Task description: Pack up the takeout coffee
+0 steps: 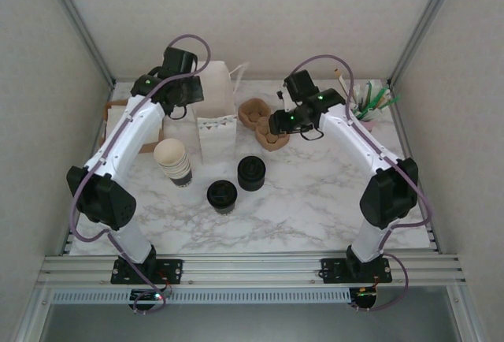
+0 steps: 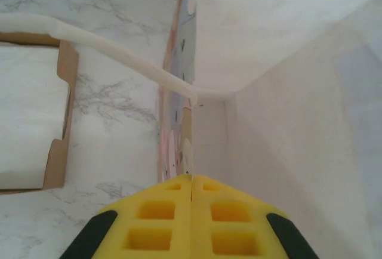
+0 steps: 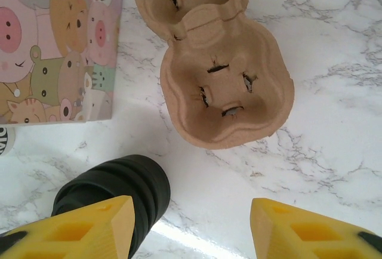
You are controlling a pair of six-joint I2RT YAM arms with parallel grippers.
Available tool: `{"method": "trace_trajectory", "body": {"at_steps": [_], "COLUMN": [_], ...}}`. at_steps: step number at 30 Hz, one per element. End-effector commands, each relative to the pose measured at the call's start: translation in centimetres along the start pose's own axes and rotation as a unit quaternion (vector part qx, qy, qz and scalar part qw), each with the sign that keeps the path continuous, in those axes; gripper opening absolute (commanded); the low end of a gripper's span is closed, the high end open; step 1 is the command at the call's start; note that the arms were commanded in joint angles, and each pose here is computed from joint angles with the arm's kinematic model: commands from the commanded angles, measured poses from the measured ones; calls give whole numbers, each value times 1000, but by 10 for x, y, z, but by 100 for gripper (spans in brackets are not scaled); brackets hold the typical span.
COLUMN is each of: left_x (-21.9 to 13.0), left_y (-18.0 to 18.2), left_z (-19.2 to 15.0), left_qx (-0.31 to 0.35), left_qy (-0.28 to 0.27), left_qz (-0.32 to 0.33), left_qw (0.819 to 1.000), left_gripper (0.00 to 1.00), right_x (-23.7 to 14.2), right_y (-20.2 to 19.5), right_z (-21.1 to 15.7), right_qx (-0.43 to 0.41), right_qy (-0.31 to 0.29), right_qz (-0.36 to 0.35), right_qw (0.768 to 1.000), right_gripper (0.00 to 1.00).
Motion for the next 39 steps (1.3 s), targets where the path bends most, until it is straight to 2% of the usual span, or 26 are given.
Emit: {"method": "trace_trajectory", "body": {"at_steps": [1, 12, 20, 31, 39], "left_x": [-31, -115, -171, -198, -192], "left_y": [-2, -12, -35, -117, -166], "left_z": [27, 54, 57, 29, -7], "left_qx": [-27, -72, -86, -85, -99], "left_qy": [-53, -128, -147, -101, -64], "left_qz": [-23, -131, -256, -388, -433], "left_qw": [998, 981, 952, 912, 894], "left_gripper": [0, 0, 0, 0, 0], "right_x": [-21, -78, -122, -196, -230], "right_y": [-5, -11, -17, -50, -65], "right_z": [-2, -18, -38, -89, -140], "right_qx": [8, 28, 53, 124, 160], "right_qy": [-24, -82, -126, -202, -234], "right_qz": [-6, -19, -41, -161, -200], "right_qw": [1000, 996, 990, 958, 938], "right_gripper": [54, 57, 57, 59, 61]}}
Point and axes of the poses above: each hand's point on the last joint's axis, 136 mm out from that joint toward the fingers, its own x axis out along the fingers, its own y axis along the line the jaws close on, z = x × y, the point moved 6 cm from there along -x, back along the fingers, and after that the axes turned 2 degrees about -x, right-handed, at the moved point
